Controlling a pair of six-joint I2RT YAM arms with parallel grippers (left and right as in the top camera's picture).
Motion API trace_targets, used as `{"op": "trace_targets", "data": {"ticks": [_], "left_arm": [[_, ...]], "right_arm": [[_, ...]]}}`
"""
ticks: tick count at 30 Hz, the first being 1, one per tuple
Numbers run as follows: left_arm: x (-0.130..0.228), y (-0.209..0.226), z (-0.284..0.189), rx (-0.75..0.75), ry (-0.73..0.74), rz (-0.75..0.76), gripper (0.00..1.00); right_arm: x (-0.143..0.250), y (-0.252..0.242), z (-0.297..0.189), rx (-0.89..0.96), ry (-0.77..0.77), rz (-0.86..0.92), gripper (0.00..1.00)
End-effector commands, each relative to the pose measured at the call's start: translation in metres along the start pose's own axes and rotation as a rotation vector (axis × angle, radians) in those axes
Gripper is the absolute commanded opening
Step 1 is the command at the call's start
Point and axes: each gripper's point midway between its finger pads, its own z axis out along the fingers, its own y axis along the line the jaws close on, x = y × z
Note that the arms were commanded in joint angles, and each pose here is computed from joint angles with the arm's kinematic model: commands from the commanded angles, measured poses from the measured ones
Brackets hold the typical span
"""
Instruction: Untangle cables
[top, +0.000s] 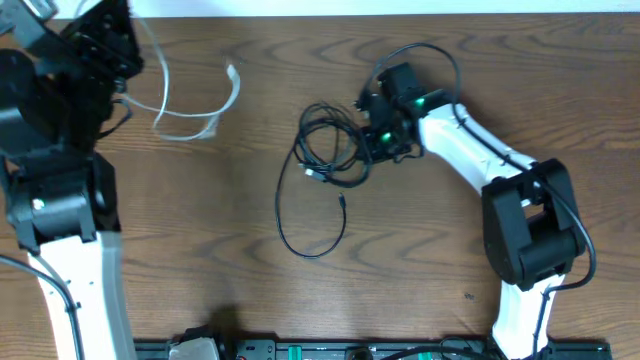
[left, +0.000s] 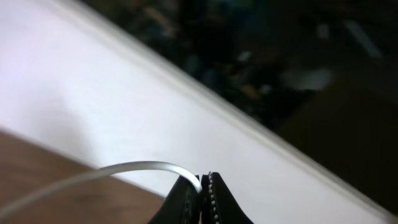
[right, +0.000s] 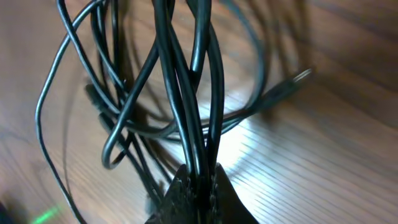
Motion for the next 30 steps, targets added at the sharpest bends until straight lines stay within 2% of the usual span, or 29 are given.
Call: {"op": "trace_targets", "data": {"ticks": [1, 4, 7, 14, 17, 18, 20, 21, 23, 26, 30], "left_arm": [[-0.003, 0.038, 0.008, -0.104, 0.015, 0.054, 0.07], [0.009, 0.053, 0.012, -0.143, 0.069, 0.04, 0.07], [0.02, 0.047, 0.016, -0.12, 0.105, 0.055, 0.08], [0.05, 0.001, 0.023, 0.008, 0.18, 0.082, 0.08], [0.073, -0.027, 0.024, 0.098, 0.251, 0.083, 0.07], [0.081, -0.033, 0.024, 0.112, 0.275, 0.082, 0.07], [0.097, -0.043, 0.023, 0.13, 0.322, 0.083, 0.07], [0.104, -0.046, 0.022, 0.134, 0.343, 0.08, 0.07], [0.117, -0.049, 0.019, 0.136, 0.388, 0.075, 0.08], [0.13, -0.048, 0.016, 0.128, 0.436, 0.099, 0.07], [0.14, -0.04, 0.016, 0.103, 0.478, 0.092, 0.07]], "right_arm": [[0.006, -0.026, -0.003, 0.028, 0.02, 0.052, 0.01], [0.007, -0.029, -0.006, 0.013, 0.026, 0.036, 0.01], [0.006, -0.017, -0.005, -0.047, 0.024, -0.02, 0.01], [-0.001, 0.017, 0.005, -0.103, -0.005, -0.101, 0.02], [-0.001, 0.041, 0.013, -0.13, -0.015, -0.164, 0.06], [0.0, 0.047, 0.015, -0.133, -0.014, -0.186, 0.1], [0.002, 0.054, 0.016, -0.136, -0.006, -0.206, 0.34], [0.002, 0.055, 0.013, -0.137, 0.0, -0.202, 0.42], [0.0, 0.054, 0.003, -0.14, 0.007, -0.184, 0.51], [-0.003, 0.057, -0.024, -0.175, 0.001, -0.186, 0.6], [-0.005, 0.072, -0.066, -0.246, -0.037, -0.26, 0.86]]}}
